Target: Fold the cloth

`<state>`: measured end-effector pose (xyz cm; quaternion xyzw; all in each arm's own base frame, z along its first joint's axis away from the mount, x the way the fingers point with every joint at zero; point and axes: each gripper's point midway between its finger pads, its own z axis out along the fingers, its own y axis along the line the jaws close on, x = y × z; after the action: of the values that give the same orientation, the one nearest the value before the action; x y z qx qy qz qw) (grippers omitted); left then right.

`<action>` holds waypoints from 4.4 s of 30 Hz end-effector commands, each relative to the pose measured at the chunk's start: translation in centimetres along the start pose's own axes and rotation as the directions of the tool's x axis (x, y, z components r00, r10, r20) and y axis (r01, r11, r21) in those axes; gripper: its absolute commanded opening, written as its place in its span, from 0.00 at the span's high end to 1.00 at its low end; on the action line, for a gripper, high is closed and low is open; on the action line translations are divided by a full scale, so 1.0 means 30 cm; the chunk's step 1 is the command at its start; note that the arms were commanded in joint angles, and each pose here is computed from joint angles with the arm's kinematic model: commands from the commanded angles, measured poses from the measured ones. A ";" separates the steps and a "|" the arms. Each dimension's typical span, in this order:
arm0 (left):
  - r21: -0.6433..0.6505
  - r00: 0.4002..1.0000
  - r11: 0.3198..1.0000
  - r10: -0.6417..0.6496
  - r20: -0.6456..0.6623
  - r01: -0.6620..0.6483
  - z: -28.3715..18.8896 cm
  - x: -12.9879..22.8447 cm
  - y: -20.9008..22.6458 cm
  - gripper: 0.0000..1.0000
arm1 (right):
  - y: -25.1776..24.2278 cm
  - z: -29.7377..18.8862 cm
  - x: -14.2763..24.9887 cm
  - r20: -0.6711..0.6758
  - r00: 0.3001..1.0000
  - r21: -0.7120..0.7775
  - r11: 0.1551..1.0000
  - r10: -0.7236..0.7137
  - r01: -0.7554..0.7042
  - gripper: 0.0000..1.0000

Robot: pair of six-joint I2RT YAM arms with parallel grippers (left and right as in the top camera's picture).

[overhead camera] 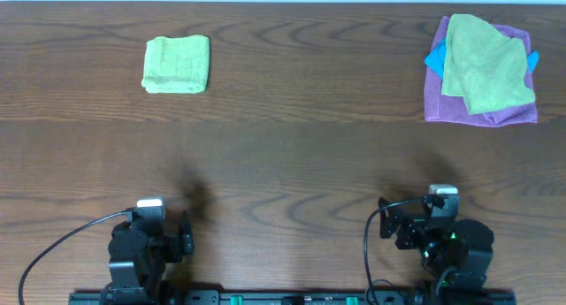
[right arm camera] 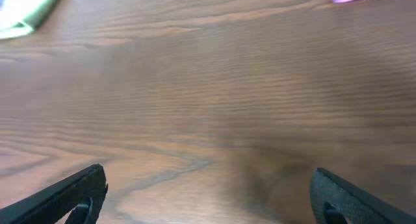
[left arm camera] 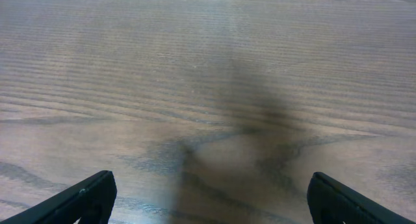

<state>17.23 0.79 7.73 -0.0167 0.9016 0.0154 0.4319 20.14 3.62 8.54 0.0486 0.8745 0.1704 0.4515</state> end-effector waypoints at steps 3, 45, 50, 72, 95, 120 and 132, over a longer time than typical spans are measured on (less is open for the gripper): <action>-0.003 0.997 1.000 0.023 -0.073 -0.023 0.031 0.080 0.001 0.05 | 0.044 0.005 0.009 -0.011 0.998 -0.079 0.995 0.054 -0.055 0.01; -0.003 0.997 1.000 0.023 -0.073 -0.023 0.031 0.080 0.001 0.05 | -0.746 0.455 -0.645 0.044 0.516 0.393 0.461 0.855 -0.796 0.23; -0.003 0.997 1.000 0.023 -0.073 -0.023 0.031 0.079 0.001 0.05 | -0.796 0.501 -0.606 0.028 0.538 0.403 0.483 0.843 -0.777 0.34; -0.003 0.997 1.000 0.023 -0.073 -0.023 0.031 0.080 0.001 0.05 | -0.931 0.515 -0.570 0.117 0.631 0.518 0.495 0.767 -0.697 0.70; -0.003 0.997 1.000 0.023 -0.073 -0.023 0.031 0.080 0.001 0.05 | -0.182 0.308 -0.998 -0.073 0.862 -0.006 0.864 0.502 -0.504 0.99; -0.003 0.997 1.000 0.023 -0.073 -0.023 0.031 0.080 0.001 0.05 | 0.494 -0.018 -0.442 -0.553 0.826 0.116 0.992 0.109 -0.054 0.99; -0.003 0.997 1.000 0.023 -0.073 -0.023 0.031 0.080 0.001 0.05 | 0.457 -0.176 -0.335 -0.668 0.722 0.189 0.980 0.180 -0.070 0.99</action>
<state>17.27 0.79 7.72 -0.0166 0.9010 0.0154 0.4333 20.88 13.78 23.91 0.0604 0.9817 0.1640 0.0756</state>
